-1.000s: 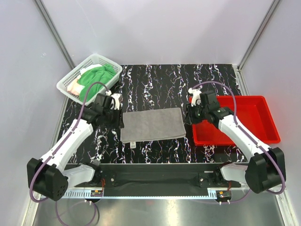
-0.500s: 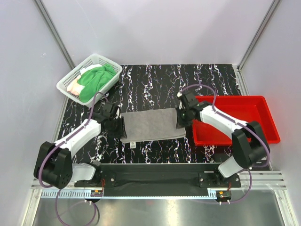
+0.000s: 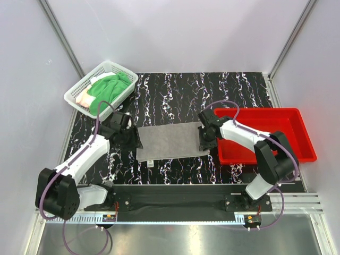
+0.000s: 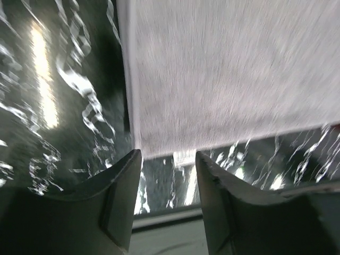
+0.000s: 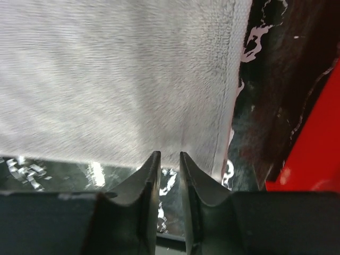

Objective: Fold and stack the towels
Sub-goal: Fold the towel, then neatly place the folded towel into the bin

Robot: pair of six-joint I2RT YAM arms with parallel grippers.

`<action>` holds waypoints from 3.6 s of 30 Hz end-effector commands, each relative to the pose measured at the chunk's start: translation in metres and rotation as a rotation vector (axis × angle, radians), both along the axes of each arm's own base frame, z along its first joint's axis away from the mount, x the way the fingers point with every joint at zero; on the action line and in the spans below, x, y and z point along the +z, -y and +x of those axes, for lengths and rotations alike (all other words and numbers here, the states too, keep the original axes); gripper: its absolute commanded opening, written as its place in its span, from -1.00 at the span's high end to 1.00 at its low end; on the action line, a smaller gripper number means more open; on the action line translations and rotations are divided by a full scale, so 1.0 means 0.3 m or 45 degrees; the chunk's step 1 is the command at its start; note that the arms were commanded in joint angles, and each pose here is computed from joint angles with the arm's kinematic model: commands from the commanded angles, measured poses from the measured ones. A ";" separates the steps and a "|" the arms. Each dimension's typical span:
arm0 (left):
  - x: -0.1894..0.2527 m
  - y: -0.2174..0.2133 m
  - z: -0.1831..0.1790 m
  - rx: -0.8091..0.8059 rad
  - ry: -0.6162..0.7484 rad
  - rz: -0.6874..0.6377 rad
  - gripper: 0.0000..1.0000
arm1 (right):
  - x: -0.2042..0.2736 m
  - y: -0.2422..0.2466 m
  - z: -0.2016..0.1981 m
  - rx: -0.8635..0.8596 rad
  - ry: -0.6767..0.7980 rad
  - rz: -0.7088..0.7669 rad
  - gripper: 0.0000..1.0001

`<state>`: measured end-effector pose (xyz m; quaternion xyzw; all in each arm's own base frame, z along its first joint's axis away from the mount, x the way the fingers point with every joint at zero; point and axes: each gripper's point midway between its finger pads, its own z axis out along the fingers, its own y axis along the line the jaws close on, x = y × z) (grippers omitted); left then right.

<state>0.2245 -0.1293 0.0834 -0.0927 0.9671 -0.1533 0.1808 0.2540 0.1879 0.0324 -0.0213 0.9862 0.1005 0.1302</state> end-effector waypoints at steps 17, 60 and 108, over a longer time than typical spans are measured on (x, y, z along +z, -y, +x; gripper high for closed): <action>-0.174 -0.019 0.056 0.186 -0.108 -0.024 0.00 | 0.278 -0.051 0.119 0.028 0.277 0.082 0.44; 0.304 -0.267 0.208 0.257 0.402 0.259 -0.14 | -0.141 -0.143 0.068 -0.004 0.014 0.138 0.03; 0.322 -0.230 0.205 0.109 0.481 0.213 -0.22 | 0.540 0.886 0.207 -0.462 0.292 -0.595 1.00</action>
